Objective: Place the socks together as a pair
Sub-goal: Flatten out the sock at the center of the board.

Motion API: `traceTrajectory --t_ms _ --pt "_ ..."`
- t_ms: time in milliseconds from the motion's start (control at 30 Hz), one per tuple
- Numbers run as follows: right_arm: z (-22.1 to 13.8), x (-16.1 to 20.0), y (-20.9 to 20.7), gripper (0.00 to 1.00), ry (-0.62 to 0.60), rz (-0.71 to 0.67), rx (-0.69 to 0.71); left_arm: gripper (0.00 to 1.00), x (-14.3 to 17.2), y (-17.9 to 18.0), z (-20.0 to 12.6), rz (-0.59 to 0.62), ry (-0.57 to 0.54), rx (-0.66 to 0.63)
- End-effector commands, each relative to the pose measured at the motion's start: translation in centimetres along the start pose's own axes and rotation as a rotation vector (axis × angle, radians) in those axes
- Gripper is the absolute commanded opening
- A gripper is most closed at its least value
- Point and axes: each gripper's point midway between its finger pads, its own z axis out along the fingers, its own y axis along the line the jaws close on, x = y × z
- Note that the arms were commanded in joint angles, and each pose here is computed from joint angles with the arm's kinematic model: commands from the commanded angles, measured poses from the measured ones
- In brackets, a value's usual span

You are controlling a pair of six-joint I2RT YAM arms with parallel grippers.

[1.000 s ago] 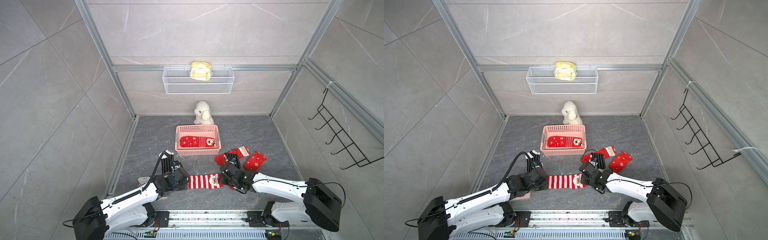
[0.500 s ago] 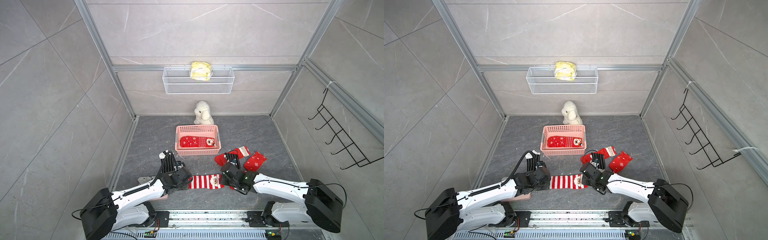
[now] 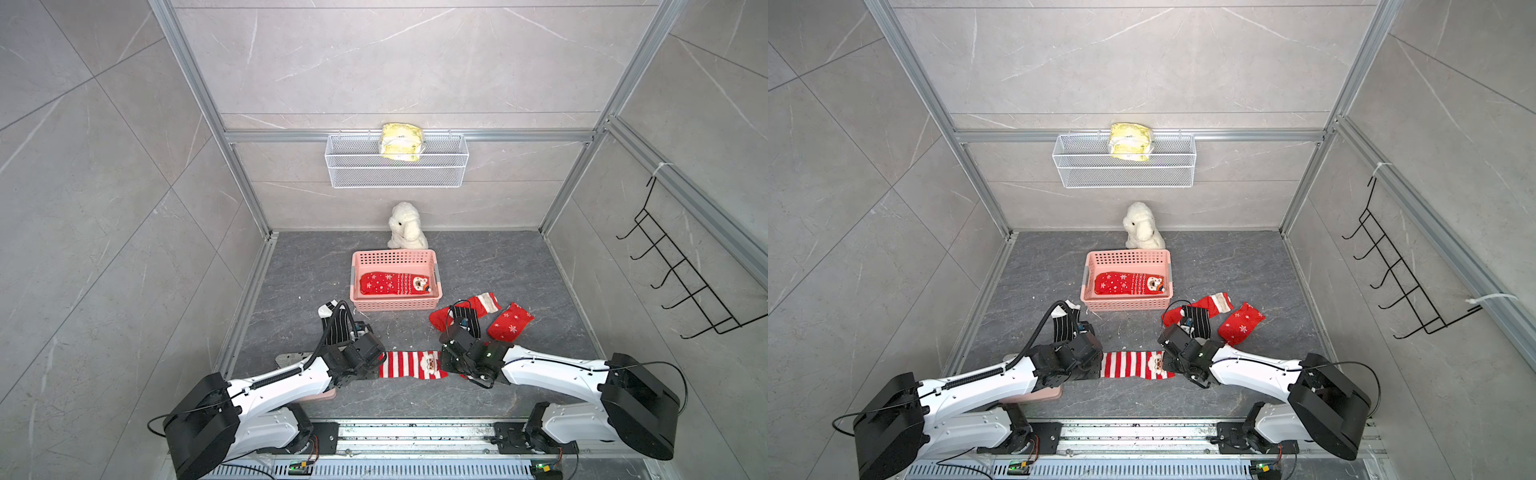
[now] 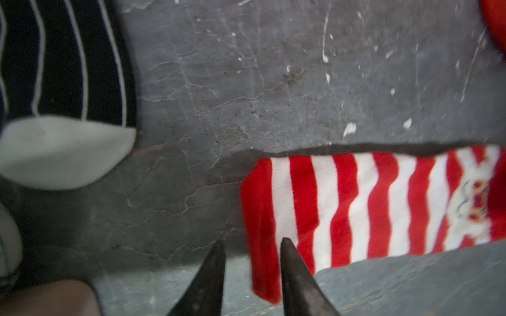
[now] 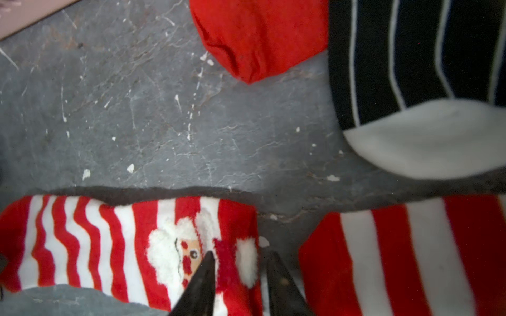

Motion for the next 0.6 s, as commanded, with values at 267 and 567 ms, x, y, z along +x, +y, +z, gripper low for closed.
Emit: traceTrajectory --t_ms 267,567 --pt "-4.3 -0.9 -3.6 0.39 -0.058 -0.07 0.145 0.61 -2.5 -0.1 -4.5 -0.036 -0.128 0.082" --pt "-3.8 0.0 -6.2 0.37 -0.041 -0.086 0.251 0.42 -1.8 -3.4 -4.0 -0.06 -0.107 0.287"
